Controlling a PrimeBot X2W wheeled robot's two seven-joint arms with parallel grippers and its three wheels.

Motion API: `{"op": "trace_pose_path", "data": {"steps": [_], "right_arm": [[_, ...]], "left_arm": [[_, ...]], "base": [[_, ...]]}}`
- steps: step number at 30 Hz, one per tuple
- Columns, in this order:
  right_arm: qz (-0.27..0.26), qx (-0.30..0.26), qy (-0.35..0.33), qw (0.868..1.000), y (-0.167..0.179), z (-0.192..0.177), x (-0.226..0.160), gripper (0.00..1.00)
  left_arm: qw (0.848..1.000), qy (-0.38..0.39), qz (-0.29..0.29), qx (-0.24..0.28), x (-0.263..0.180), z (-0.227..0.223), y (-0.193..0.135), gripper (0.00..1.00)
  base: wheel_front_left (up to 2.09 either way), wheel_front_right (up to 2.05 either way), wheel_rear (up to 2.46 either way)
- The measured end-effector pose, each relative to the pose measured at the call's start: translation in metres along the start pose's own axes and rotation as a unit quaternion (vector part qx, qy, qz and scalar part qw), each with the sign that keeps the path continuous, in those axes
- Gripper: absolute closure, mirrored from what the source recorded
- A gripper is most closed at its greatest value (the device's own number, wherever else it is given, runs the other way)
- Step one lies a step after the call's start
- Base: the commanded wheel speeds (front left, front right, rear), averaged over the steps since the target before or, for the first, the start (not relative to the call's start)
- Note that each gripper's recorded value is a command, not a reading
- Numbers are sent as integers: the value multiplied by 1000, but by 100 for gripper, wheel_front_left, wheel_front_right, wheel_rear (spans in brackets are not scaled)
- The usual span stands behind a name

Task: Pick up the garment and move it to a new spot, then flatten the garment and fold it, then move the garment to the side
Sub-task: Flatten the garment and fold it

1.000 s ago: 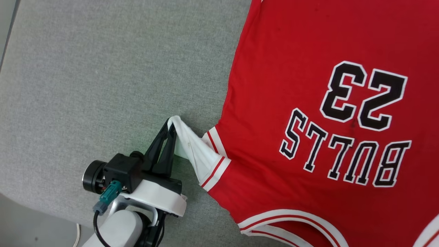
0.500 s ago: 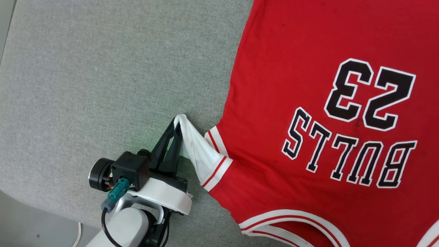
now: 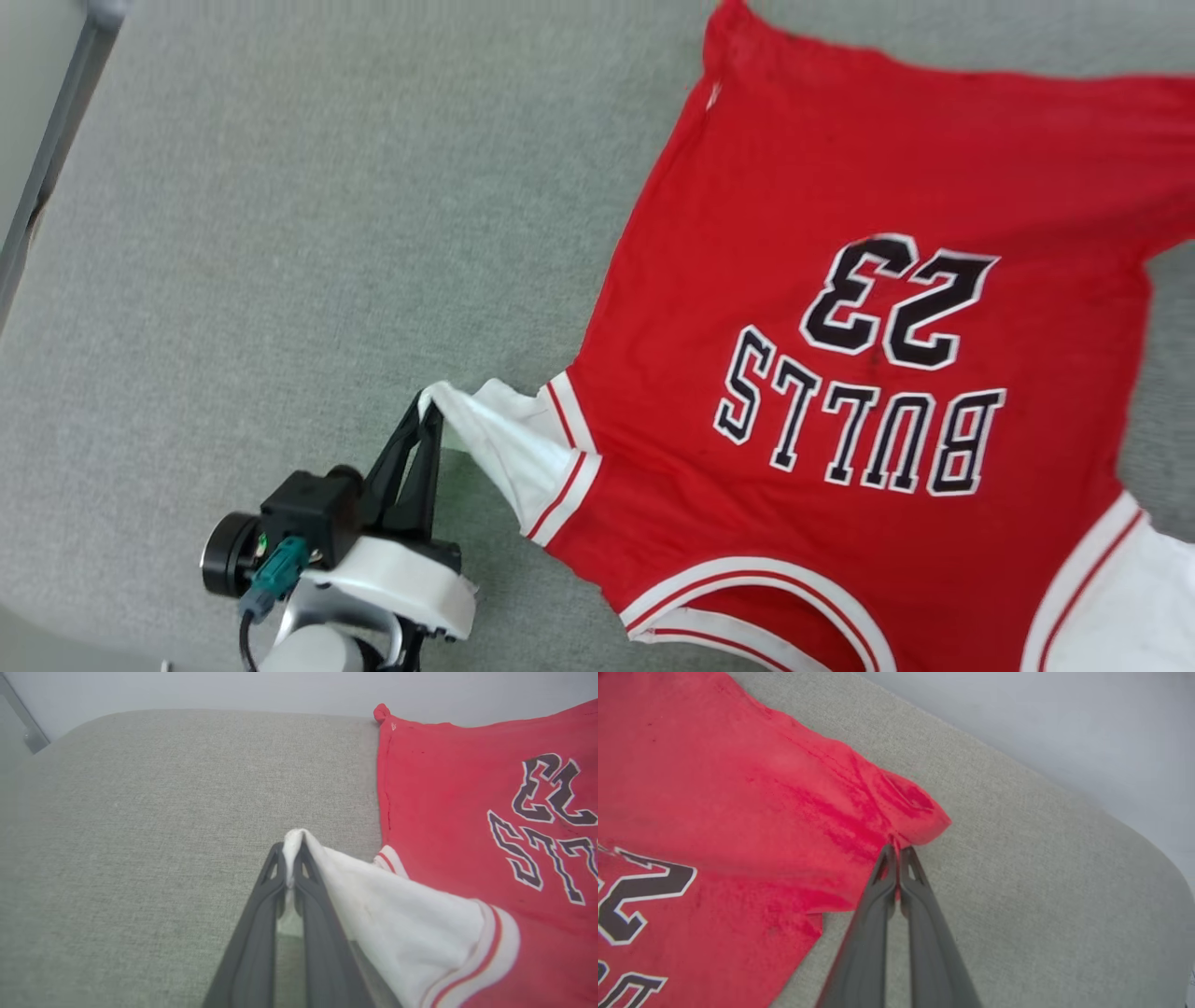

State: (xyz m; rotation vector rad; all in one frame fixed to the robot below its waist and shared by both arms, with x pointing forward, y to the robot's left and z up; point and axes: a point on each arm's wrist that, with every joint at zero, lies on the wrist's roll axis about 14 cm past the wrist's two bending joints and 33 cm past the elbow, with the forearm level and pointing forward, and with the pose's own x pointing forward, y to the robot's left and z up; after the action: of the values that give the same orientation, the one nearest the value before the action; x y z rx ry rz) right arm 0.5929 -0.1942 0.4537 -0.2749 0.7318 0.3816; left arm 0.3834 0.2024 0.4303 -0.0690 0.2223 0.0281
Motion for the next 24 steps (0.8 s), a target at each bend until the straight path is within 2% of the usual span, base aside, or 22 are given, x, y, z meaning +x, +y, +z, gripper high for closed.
{"op": "trace_pose_path", "data": {"steps": [6,12,17,24], "right_arm": [[-7,2,-11,1000,-9,-35,-58,100],[-28,39,-5,999,-19,-89,-110,100],[-39,87,10,995,-14,-143,-141,100],[-42,170,53,983,15,-225,-169,100]], "left_arm": [[1000,-15,-8,-15,-12,12,-4,100],[999,-27,-26,-19,-18,20,-15,100],[999,-30,-37,-24,-23,22,-22,100],[999,-28,-39,-22,-30,20,-21,100]], "base": [[0,0,0],[0,0,0],[0,0,0],[0,0,0]]}}
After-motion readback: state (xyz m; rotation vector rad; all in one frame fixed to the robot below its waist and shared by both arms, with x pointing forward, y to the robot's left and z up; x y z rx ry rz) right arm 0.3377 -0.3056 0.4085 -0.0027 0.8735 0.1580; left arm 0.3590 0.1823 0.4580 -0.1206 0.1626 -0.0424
